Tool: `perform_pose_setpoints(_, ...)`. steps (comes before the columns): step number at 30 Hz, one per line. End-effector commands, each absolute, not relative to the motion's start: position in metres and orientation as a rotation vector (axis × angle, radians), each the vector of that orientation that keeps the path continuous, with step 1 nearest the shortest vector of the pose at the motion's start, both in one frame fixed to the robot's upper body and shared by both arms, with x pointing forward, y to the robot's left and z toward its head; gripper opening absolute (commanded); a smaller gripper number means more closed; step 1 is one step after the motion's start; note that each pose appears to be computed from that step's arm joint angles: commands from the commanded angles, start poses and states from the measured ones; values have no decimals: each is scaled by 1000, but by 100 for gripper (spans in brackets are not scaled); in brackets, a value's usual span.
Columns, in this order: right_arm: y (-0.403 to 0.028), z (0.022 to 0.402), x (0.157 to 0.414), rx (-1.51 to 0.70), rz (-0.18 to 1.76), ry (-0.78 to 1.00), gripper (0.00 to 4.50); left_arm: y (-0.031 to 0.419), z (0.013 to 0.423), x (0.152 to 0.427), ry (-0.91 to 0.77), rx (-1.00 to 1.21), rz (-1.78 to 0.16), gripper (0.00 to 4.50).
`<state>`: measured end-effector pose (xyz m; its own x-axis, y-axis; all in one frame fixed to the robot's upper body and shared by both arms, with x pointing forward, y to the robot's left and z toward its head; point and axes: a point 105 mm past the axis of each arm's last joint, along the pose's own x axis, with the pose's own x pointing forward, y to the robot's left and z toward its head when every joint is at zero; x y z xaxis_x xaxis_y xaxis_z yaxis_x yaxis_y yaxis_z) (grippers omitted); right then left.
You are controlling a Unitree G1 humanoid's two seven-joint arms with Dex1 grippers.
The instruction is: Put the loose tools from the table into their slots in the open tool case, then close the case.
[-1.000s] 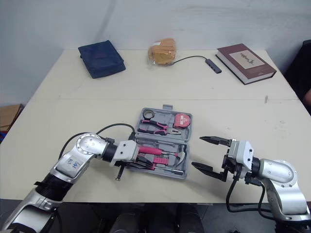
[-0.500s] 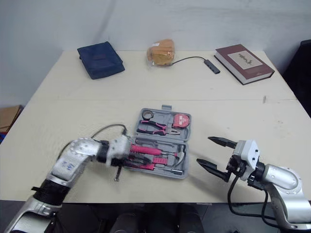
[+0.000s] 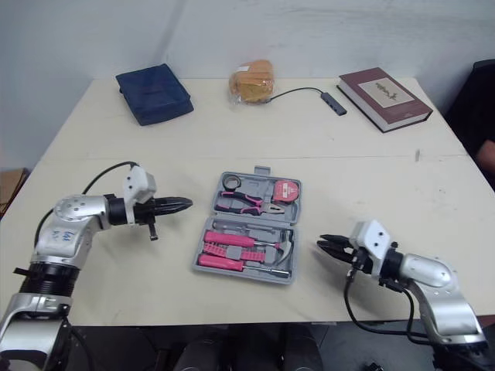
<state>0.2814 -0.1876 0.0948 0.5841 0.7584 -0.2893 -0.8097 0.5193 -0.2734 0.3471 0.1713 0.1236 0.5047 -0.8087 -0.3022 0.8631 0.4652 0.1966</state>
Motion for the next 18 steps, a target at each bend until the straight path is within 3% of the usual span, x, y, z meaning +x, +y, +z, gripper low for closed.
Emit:
perform_pose_setpoints(1,-179,95,291,-419,936,128,2,159,119,351,155,350,-1021,0)
perform_pose_setpoints(6,-167,93,308,-424,938,129,2,142,102,356,195,330,-1000,0)
perform_pose_setpoints(18,-137,99,317,-427,1078,93,2,120,94,321,206,266,-1155,0)
